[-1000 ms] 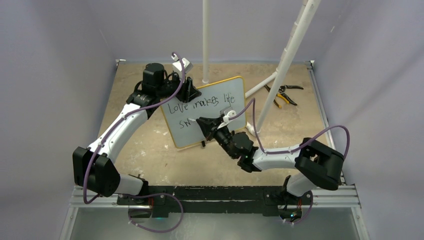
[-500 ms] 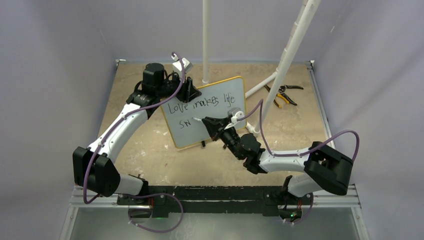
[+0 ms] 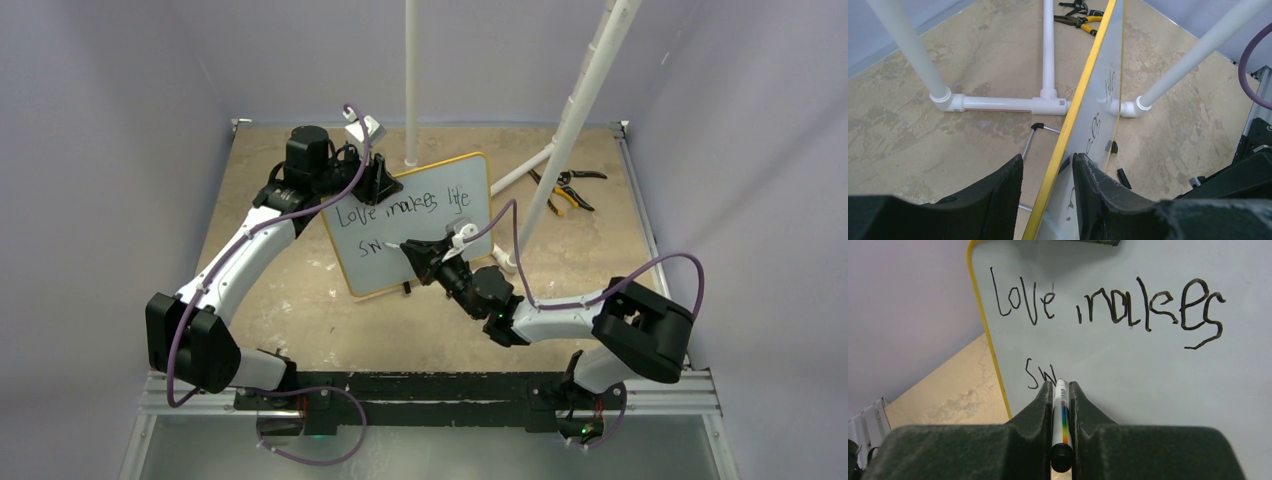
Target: Write a sentence on the whiteboard
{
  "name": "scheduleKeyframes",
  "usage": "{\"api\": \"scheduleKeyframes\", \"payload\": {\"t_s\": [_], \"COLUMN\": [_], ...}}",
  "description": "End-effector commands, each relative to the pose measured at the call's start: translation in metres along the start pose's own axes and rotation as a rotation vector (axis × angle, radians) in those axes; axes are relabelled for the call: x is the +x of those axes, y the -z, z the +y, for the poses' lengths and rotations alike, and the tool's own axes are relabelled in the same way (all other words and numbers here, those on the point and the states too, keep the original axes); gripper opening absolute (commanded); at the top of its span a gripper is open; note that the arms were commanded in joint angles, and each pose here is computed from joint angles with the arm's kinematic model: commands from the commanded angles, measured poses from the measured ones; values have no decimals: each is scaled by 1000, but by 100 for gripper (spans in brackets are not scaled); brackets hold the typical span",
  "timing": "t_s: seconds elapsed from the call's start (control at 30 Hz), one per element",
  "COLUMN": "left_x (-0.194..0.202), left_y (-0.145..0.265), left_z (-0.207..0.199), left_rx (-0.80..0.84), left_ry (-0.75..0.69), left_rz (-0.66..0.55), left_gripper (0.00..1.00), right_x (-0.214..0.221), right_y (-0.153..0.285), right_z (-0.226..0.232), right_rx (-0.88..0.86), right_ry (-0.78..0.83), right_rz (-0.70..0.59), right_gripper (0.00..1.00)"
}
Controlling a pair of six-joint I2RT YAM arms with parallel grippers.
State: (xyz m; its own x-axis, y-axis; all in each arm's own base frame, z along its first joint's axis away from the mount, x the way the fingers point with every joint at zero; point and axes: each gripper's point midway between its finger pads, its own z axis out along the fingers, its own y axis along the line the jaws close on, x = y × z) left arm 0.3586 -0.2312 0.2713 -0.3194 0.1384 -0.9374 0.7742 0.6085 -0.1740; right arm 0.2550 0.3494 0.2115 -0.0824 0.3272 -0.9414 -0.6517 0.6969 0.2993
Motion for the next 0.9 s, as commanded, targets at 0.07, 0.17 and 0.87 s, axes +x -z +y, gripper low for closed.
{"api": "scheduleKeyframes", "payload": {"t_s": [0.07, 0.17, 0.87], "left_x": [11, 12, 12], "left_y": [-4, -4, -4], "left_z": [-2, -2, -2], "left_rx": [25, 25, 28], "left_ry": [39, 39, 40], "left_rz": [26, 27, 27], "left_gripper": [8, 7, 8], "right_x": [-13, -12, -30], "right_y": [-7, -6, -10], "right_z": [-6, -11, -10], "right_rx": [32, 56, 54], "right_ry": [-24, -26, -17], "right_rz": [-50, -48, -94], "right_gripper": [0, 0, 0]}}
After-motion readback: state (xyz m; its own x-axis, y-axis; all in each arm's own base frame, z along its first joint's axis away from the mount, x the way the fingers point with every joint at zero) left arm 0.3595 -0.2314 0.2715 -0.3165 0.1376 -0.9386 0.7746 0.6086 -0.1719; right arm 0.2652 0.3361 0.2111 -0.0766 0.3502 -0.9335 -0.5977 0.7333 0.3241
